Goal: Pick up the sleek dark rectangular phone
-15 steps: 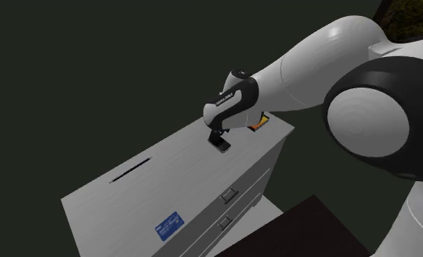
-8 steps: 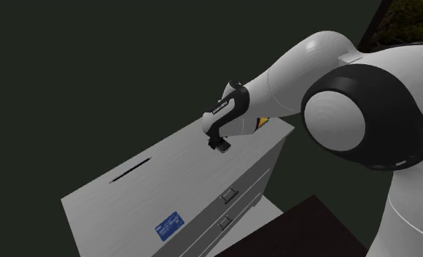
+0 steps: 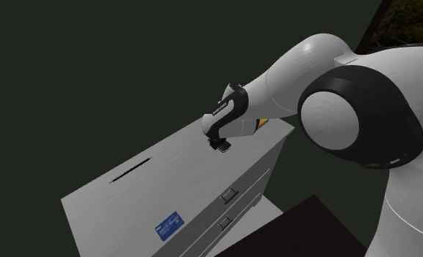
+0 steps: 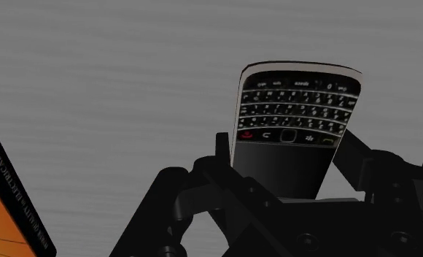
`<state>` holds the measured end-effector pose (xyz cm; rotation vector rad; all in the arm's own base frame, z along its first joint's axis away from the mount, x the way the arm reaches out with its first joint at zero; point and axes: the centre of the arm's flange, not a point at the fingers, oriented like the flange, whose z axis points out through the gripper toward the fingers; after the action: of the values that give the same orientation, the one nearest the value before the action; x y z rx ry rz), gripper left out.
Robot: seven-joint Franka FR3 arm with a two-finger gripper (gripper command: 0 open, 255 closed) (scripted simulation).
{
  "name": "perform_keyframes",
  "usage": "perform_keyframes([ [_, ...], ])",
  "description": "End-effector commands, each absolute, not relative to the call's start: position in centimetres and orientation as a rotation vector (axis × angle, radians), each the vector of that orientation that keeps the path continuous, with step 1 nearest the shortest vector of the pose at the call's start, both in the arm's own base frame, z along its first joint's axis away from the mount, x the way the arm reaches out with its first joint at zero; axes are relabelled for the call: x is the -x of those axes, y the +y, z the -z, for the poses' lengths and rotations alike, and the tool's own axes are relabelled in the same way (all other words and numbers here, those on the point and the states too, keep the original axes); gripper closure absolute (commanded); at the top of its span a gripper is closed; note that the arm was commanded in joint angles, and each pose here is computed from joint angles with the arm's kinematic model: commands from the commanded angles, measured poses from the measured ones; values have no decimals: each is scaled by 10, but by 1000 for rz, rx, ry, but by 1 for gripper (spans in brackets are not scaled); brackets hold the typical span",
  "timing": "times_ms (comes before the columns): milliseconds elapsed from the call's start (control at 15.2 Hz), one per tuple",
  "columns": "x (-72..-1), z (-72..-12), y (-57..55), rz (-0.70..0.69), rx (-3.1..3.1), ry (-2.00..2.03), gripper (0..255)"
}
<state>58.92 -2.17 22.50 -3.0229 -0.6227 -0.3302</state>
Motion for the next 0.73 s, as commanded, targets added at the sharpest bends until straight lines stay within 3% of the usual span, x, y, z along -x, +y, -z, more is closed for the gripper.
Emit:
perform_keyframes([
  [0,-589,-223,-21,326,3023,-623,255],
  [660,-589,-261,-21,326,3023,-623,255],
])
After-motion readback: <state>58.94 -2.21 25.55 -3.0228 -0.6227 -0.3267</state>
